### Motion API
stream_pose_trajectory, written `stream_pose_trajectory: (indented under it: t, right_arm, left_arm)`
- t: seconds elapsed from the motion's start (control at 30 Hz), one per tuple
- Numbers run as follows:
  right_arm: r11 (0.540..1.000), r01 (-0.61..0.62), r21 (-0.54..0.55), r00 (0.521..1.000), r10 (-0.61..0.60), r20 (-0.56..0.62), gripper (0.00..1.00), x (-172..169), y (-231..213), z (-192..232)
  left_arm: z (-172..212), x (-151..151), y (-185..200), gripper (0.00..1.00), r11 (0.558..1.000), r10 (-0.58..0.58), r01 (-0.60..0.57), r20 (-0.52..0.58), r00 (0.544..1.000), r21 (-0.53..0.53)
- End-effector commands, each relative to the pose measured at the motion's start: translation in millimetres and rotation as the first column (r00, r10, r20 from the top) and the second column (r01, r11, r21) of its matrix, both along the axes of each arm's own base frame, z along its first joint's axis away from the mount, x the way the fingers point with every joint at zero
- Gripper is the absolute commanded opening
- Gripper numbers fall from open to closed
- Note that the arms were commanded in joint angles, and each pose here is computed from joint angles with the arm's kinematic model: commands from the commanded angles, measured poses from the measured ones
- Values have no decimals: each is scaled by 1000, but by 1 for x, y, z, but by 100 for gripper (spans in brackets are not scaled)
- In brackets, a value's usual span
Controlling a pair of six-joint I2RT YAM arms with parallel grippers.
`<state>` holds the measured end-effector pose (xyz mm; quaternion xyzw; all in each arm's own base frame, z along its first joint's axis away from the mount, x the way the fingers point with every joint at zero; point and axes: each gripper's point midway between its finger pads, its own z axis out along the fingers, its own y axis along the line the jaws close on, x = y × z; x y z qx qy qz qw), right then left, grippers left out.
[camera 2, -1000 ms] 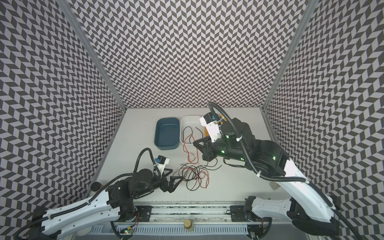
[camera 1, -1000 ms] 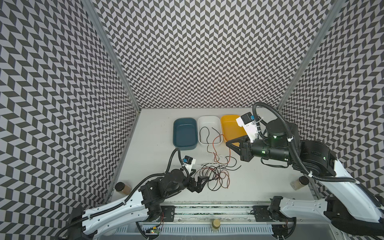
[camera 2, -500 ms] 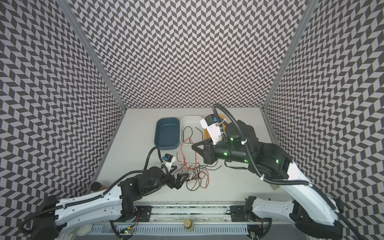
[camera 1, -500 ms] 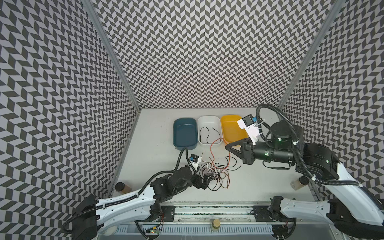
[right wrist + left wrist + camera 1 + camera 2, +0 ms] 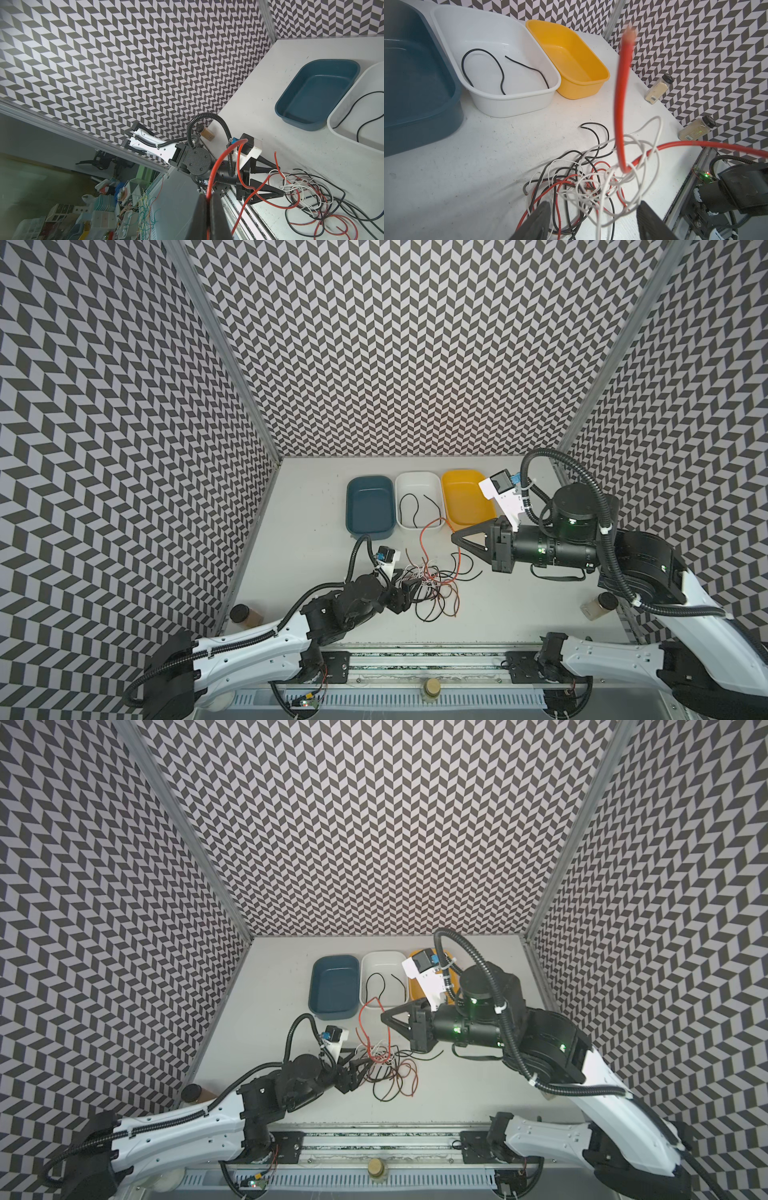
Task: Untangle the cables
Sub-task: 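Pull the red wire up with the right gripper while the left gripper holds the pile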
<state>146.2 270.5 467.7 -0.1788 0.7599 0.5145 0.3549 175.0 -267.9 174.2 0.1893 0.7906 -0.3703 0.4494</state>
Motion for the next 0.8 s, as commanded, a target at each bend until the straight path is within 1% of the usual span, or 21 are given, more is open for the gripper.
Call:
stream_pose_trajectory:
  t: [0.0,0.07,0.13,0.23,0.37,0.43,0.53,0.57,0.77]
  right_arm:
    - [997,-10,70,1000,8,27,0,-3,-2,18]
    - [997,-11,73,1000,9,28,0,-4,-2,18]
    - [997,-14,76,999,11,31,0,-4,-2,19]
    - [998,-6,69,999,3,38,0,-3,-4,20]
    - [998,6,57,999,-9,45,0,-1,-5,19]
    - [998,19,58,998,-22,50,0,-1,-8,21]
    - [996,50,67,996,-55,73,0,-1,-18,26]
    - [996,61,69,994,-67,84,0,-1,-21,28]
    - [985,159,67,978,-167,125,0,5,-44,38]
  left_arm:
    - [10,2,-4,72,999,8,-7,14,1000,-53]
    - [9,2,-6,72,999,2,-1,12,1000,-52]
    - [9,2,-8,69,999,-6,6,8,1000,-43]
    - [8,2,-9,58,999,-7,8,7,1000,-39]
    - [7,4,-8,31,999,10,-10,1,1000,-41]
    - [5,5,-9,22,999,13,-13,-4,1000,-36]
    - [1,7,-6,2,999,33,-33,-14,999,-18]
    - [-1,8,-5,0,999,39,-39,-16,999,-9]
    - [-9,14,7,0,995,101,-101,-18,995,11]
